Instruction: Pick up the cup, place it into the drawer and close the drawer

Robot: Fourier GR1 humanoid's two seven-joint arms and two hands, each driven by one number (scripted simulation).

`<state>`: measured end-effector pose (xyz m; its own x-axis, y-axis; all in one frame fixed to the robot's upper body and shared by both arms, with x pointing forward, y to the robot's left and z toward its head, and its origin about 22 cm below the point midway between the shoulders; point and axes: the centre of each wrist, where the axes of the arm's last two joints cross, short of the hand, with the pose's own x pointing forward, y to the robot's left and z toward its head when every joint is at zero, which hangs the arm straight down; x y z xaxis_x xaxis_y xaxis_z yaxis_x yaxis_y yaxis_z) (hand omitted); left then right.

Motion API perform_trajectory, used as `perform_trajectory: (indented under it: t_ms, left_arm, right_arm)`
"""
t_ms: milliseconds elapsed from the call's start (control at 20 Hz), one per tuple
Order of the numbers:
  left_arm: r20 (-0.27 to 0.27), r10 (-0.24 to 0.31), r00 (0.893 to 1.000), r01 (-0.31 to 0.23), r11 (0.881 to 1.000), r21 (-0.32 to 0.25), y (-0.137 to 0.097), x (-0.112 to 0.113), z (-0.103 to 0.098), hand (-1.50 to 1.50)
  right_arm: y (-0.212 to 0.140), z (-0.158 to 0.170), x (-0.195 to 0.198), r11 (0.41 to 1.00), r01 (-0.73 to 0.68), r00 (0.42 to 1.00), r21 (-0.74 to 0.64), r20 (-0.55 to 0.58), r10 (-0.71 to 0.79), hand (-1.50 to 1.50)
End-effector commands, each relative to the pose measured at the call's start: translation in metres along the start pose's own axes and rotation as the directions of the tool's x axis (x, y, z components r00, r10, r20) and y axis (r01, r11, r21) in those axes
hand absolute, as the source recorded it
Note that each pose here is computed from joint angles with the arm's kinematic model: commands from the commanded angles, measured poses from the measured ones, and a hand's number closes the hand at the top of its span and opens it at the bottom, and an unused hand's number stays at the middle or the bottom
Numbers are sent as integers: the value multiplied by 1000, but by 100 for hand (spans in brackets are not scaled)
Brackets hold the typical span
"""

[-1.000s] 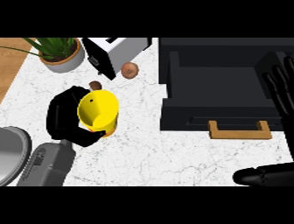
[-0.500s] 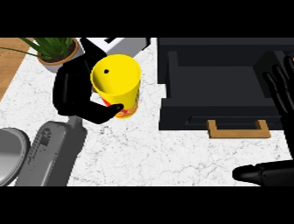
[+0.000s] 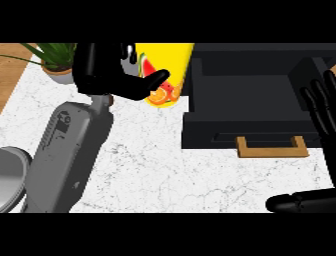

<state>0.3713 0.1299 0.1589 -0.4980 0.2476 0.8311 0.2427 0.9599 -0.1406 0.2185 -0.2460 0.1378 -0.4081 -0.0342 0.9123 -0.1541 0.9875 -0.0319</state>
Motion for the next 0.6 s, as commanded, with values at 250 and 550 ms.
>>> perform_trajectory:
  t_ms: [250,550]
  left_arm:
    - [-60,-38,997,37,999,-28,-45,8,-51,150]
    - [-89,-117,989,114,993,-37,-69,-30,-47,150]
  right_arm:
    - [-1,3,6,1000,6,1000,2,-15,-6,-150]
    - [-11,-6,0,1000,-9,1000,11,5,9,-150]
